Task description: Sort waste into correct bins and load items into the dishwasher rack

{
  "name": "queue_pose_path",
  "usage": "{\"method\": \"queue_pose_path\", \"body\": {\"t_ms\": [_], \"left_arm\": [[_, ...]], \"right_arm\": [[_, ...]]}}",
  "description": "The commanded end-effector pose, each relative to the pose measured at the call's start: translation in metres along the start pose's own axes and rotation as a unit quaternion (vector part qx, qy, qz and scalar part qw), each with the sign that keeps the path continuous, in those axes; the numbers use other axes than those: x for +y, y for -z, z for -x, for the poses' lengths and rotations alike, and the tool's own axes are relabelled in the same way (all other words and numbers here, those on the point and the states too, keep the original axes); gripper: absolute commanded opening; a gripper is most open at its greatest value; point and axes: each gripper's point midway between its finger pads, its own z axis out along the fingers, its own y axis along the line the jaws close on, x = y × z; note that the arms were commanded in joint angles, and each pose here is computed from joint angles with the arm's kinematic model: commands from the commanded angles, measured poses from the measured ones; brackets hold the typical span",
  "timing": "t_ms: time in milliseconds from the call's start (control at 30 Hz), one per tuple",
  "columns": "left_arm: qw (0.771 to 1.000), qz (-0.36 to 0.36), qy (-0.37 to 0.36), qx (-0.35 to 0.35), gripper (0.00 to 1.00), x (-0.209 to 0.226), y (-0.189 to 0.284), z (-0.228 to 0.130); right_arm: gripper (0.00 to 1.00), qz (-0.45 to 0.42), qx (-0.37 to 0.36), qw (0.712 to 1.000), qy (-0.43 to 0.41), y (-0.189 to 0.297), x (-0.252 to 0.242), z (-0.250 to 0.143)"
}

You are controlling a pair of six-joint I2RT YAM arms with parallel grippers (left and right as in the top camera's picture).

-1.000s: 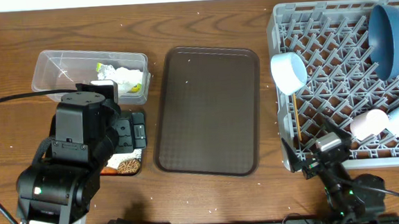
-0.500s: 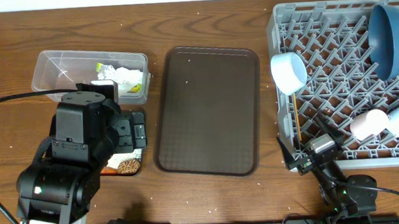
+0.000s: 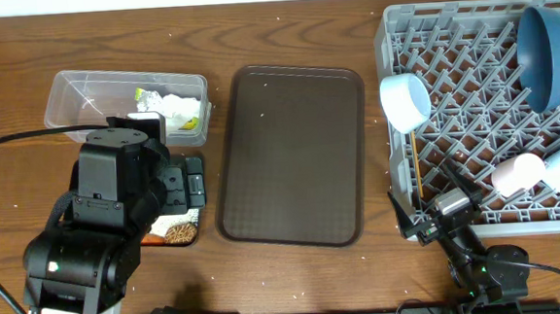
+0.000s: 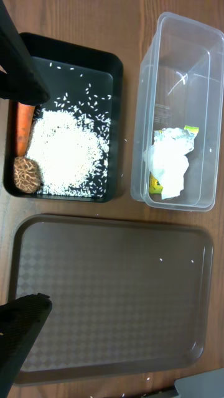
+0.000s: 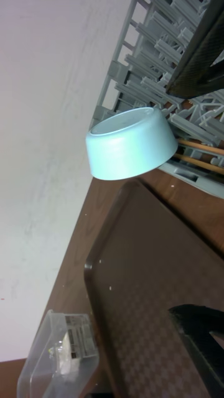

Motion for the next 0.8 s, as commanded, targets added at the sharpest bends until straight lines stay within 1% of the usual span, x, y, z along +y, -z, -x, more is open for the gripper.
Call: {"method": "queue_pose_path", "body": {"t_ms": [0, 100, 200, 267, 367, 467, 533, 600, 767], "left_arm": [[1.0, 0.008, -0.003, -0.004, 0.98, 0.003, 0.002, 0.002], [1.0, 0.007, -0.003, -0.007, 0.98, 0.003, 0.004, 0.002], [1.0, 0.009, -0.004, -0.007, 0.98, 0.006, 0.009, -0.006], [1.0, 0.009, 0.0, -0.026, 0.98, 0.007, 0.013, -0.005], [0.995, -0.003, -0.001, -0.104, 0.98, 0.005, 0.019, 0.013], [0.98, -0.01, -0.026, -0.198, 0.98, 0.002, 0.022, 0.033], [0.968, -0.015, -0.026, -0.249, 0.98, 0.002, 0.021, 0.036], [0.956, -0.02, -0.02, -0.292, 0.98, 0.002, 0.017, 0.032], [0.936, -0.024, -0.009, -0.352, 0.98, 0.006, 0.01, 0.01]], "right_arm": [[0.99, -0.004, -0.001, 1.0, 0.0, 0.0, -0.002, -0.001], [0.99, -0.004, -0.001, 1.0, 0.0, 0.0, -0.002, -0.001], [0.99, -0.004, -0.001, 1.0, 0.0, 0.0, -0.002, -0.001], [0.99, -0.004, -0.001, 1.0, 0.0, 0.0, -0.002, -0.001], [0.99, -0.004, -0.001, 1.0, 0.0, 0.0, -0.002, -0.001], [0.99, -0.004, -0.001, 1.0, 0.0, 0.0, -0.002, -0.001], [0.99, -0.004, -0.001, 1.0, 0.0, 0.0, -0.002, -0.001], [0.99, -0.004, -0.001, 1.0, 0.0, 0.0, -0.002, -0.001], [0.99, -0.004, -0.001, 1.0, 0.0, 0.0, -0.002, -0.001]]}}
